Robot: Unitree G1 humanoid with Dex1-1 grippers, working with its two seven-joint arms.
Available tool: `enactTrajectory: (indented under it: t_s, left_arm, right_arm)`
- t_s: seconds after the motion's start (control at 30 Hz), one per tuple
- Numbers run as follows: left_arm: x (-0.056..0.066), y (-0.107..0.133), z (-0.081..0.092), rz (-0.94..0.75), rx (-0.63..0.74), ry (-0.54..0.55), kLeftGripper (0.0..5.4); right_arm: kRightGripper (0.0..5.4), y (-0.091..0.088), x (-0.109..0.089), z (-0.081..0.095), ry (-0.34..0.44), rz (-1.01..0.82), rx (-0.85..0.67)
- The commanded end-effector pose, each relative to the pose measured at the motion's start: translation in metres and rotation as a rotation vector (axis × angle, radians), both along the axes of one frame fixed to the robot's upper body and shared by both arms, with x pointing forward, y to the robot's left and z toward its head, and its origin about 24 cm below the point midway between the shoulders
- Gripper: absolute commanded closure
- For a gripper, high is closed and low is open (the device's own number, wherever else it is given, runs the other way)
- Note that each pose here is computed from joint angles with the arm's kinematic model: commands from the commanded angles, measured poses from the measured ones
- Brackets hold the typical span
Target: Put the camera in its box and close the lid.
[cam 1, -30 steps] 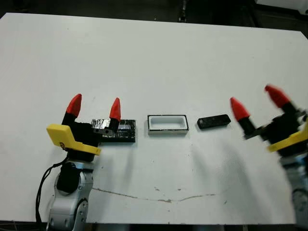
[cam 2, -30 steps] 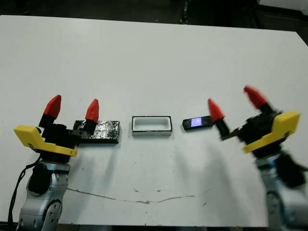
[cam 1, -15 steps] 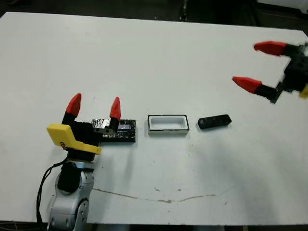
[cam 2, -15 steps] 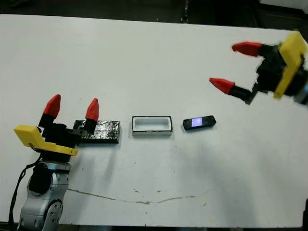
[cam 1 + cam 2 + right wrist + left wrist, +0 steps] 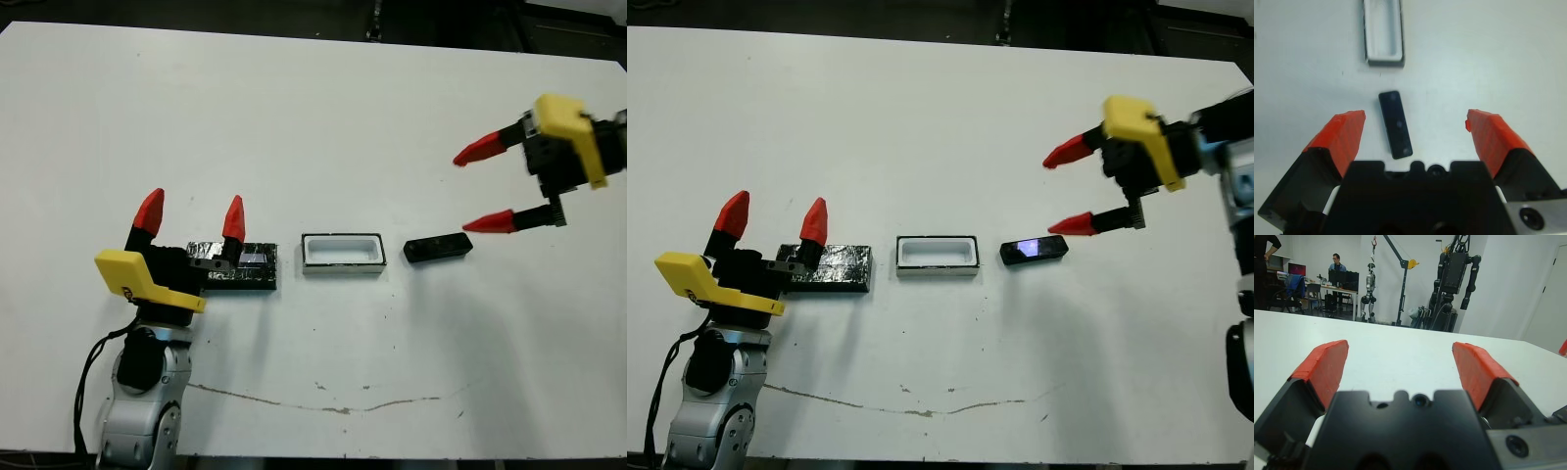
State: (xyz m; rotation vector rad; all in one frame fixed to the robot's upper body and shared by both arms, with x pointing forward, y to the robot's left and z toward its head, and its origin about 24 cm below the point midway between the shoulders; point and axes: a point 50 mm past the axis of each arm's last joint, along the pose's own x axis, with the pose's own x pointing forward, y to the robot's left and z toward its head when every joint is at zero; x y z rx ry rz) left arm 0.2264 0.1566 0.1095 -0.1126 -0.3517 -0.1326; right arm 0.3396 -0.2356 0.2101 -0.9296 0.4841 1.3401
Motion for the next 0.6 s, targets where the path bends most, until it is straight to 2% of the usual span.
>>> enactTrajectory:
  t_s: [0.03, 0.2, 0.4, 0.5, 0.6]
  left_arm:
    - [-0.002, 0.002, -0.005, 0.009, 0.004, 0.023, 0.00]
    - [-0.004, 0.002, -0.005, 0.006, -0.002, 0.026, 0.00]
    - [-0.004, 0.002, -0.006, 0.012, 0.002, 0.030, 0.00]
    - [-0.004, 0.002, -0.006, 0.013, 0.012, 0.031, 0.00]
    - [-0.004, 0.002, -0.006, 0.013, 0.006, 0.033, 0.00]
  right_arm:
    - [0.01, 0.004, 0.002, -0.008, 0.040, -0.006, -0.050]
    - [0.01, 0.010, 0.003, -0.024, 0.102, -0.026, -0.087]
    - [0.01, 0.015, 0.004, -0.039, 0.097, 0.001, -0.100]
    - [0.01, 0.016, 0.006, -0.046, 0.139, -0.055, -0.124]
    - [0.01, 0.018, 0.006, -0.051, 0.139, -0.056, -0.160]
